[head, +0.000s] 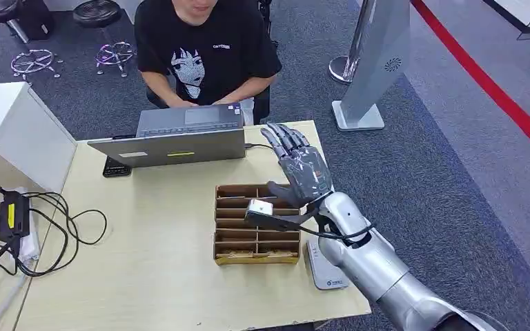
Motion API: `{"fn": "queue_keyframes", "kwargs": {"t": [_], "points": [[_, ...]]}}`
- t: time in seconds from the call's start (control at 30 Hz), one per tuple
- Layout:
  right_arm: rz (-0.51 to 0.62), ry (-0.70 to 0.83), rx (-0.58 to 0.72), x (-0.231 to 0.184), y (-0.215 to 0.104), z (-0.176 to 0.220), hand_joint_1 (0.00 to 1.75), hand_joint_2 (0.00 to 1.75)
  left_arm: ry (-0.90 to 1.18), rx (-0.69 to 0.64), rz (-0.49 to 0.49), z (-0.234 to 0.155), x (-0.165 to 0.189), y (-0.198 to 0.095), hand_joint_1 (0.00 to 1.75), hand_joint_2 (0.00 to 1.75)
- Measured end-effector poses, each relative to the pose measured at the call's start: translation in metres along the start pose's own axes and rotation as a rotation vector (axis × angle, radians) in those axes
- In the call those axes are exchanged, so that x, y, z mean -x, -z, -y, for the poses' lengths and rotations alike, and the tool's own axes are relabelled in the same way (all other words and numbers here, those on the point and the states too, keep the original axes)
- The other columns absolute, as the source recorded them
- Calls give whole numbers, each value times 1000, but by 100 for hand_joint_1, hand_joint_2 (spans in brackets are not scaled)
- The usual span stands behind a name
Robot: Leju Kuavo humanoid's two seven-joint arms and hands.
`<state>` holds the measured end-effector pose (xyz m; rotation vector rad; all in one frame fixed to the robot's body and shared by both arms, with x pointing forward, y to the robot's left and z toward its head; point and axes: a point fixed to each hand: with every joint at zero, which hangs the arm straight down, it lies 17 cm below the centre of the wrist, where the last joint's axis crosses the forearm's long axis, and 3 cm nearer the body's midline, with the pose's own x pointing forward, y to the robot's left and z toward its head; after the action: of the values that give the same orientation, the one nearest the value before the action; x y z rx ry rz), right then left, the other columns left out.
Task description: Pass the card to the sensor for recognition and then transmit it.
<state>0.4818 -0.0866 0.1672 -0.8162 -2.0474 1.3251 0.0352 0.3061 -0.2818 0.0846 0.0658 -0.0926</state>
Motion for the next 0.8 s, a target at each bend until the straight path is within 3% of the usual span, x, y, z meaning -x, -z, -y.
{"fn": "queue_keyframes", "kwargs": {"t": [0.5,0.8], "points": [[-35,8,35,22,-23,8,0,175,-22,2,-3,0,1,0,0,175],[12,78,57,2,-37,15,0,175,-37,1,-5,-1,2,0,0,175]]}}
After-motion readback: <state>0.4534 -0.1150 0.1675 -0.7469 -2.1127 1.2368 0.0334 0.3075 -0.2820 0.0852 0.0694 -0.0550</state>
